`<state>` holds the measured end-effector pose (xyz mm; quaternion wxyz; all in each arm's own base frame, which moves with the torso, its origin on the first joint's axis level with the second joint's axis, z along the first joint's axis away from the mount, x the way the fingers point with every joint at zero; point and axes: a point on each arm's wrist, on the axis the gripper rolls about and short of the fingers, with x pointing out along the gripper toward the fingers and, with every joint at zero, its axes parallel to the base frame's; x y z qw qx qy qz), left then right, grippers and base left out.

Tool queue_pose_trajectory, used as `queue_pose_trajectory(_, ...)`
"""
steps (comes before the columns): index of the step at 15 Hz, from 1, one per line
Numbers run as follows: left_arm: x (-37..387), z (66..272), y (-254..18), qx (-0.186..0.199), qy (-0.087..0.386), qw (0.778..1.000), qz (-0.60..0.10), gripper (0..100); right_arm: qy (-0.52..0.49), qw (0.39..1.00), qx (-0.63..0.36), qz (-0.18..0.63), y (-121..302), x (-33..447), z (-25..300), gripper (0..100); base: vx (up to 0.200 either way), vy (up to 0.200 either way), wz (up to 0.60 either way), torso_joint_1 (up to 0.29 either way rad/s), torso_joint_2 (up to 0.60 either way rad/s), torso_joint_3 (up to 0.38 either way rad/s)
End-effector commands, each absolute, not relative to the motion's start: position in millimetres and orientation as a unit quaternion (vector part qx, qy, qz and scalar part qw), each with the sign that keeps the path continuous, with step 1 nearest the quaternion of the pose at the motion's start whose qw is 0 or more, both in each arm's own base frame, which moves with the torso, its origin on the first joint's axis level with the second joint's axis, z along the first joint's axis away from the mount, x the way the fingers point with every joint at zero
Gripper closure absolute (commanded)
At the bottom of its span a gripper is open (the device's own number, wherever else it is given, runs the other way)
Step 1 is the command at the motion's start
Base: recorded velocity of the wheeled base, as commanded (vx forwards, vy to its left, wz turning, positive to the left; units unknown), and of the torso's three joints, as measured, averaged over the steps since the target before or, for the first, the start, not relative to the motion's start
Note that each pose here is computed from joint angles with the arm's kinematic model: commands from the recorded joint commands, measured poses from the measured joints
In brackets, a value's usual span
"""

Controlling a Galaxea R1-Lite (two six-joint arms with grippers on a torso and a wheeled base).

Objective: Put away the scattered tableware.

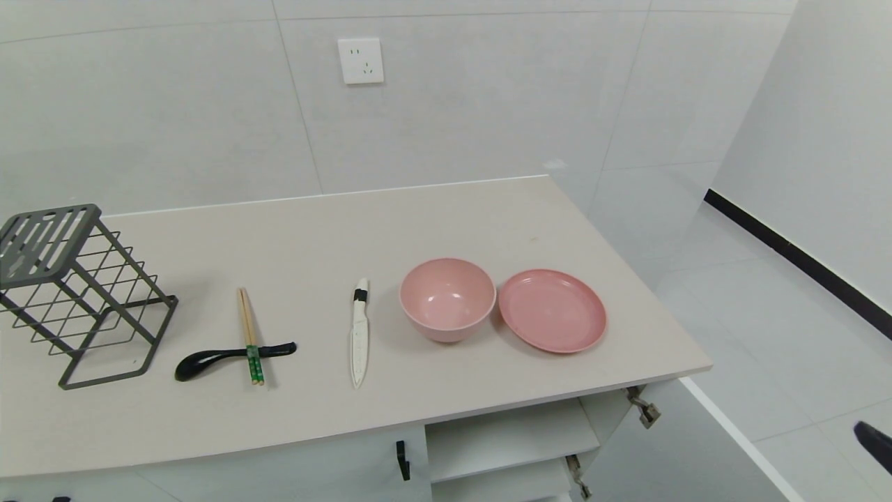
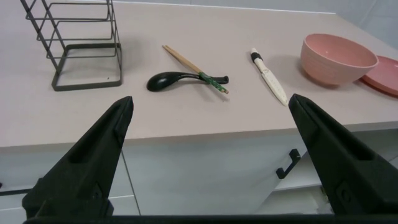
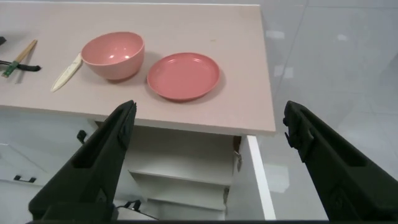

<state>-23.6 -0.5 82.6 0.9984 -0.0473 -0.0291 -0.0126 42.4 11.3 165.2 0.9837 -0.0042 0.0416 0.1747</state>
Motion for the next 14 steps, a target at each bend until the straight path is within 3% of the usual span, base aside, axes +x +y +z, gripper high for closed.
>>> queue_pose_trajectory(1, -23.4, 82.5, -0.5, -0.047, -0.029, 0.998, -0.013, 0, 0.108, 0.976, -0.004, 0.190, 20.6, 91.2, 163.8, 0, 0.000, 0.000, 0.00, 0.000, 0.00, 0.000)
queue_pose_trajectory(14, -23.3, 82.4, -0.4, -0.048, -0.029, 0.998, -0.010, 0, 0.168, 0.964, 0.004, 0.204, 35.0, 207.1, 133.1, 0, 0.000, 0.000, 0.00, 0.000, 0.00, 0.000)
